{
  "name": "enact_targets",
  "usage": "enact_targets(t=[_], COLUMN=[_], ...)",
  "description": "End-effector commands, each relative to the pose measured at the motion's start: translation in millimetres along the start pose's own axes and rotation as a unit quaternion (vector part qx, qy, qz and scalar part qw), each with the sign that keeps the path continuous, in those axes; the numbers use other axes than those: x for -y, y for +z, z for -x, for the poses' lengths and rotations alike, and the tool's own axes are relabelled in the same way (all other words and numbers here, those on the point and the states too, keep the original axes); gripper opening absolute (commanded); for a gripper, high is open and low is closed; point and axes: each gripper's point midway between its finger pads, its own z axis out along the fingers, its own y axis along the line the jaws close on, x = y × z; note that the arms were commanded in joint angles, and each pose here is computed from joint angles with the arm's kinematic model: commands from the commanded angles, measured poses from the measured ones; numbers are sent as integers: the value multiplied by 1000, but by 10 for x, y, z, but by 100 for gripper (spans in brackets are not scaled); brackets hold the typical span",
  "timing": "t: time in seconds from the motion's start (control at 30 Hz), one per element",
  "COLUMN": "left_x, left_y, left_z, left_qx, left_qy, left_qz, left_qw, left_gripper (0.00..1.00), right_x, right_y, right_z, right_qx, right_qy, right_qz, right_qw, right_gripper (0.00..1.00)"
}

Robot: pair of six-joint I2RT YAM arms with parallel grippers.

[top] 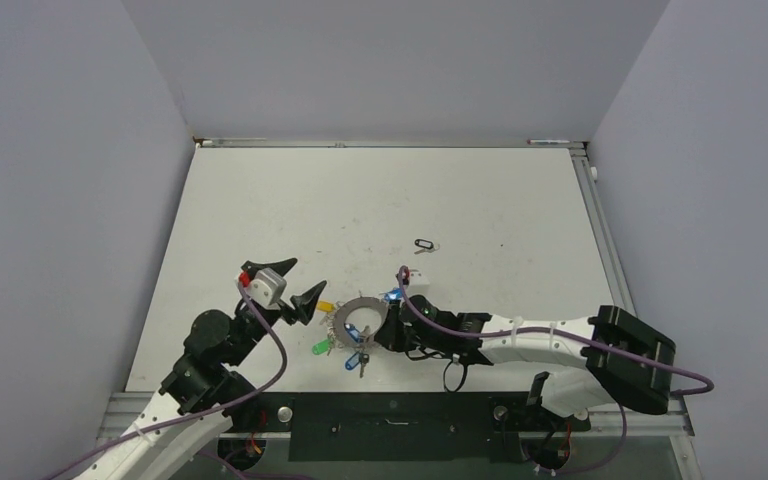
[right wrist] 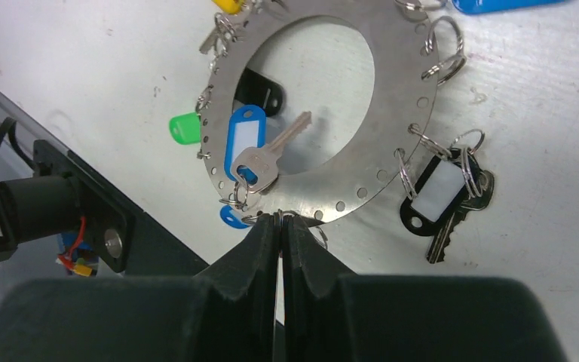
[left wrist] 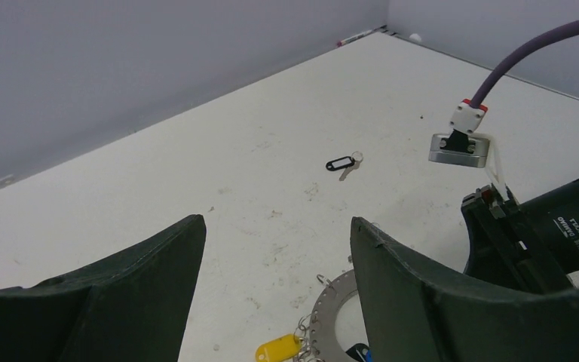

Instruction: Put the keys on the keyring

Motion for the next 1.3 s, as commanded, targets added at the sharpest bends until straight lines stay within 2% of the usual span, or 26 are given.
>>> enact_targets(t=[0.0, 0.2, 0.33, 0.5, 0.67, 1.0, 1.27], left_x=[219, 450, 623, 795, 1038, 1062, 1027], left_y=[-52, -166, -227, -245, -317, -136, 16], left_z=[342, 438, 472, 469, 391, 244, 89], left_qx=[88, 153, 180, 173, 155, 104, 69], left_qy=[29, 71, 91, 104, 122, 81, 93], left_qz=[-68, -134, -183, -235, -313, -317, -307], left_qw=[993, 976, 962, 951, 929, 939, 945], left_gripper=[67, 67, 69, 71, 73, 73, 70], right_x=[-329, -571, -720, -844, -933, -1076, -1246], right_y=[-154, -343, -487, -646, -769, -908, -993], right_z=[324, 645, 834, 1045, 1182, 1280, 1281], right_qx=[32, 54, 68, 80, 82, 86, 85], right_qy=[-15, -10, -37, -54, -68, -80, -97], right_qz=[47, 89, 98, 105, 106, 119, 132], right_qw=[998, 995, 992, 990, 989, 986, 983], right_gripper=[5, 5, 5, 5, 5, 5, 5])
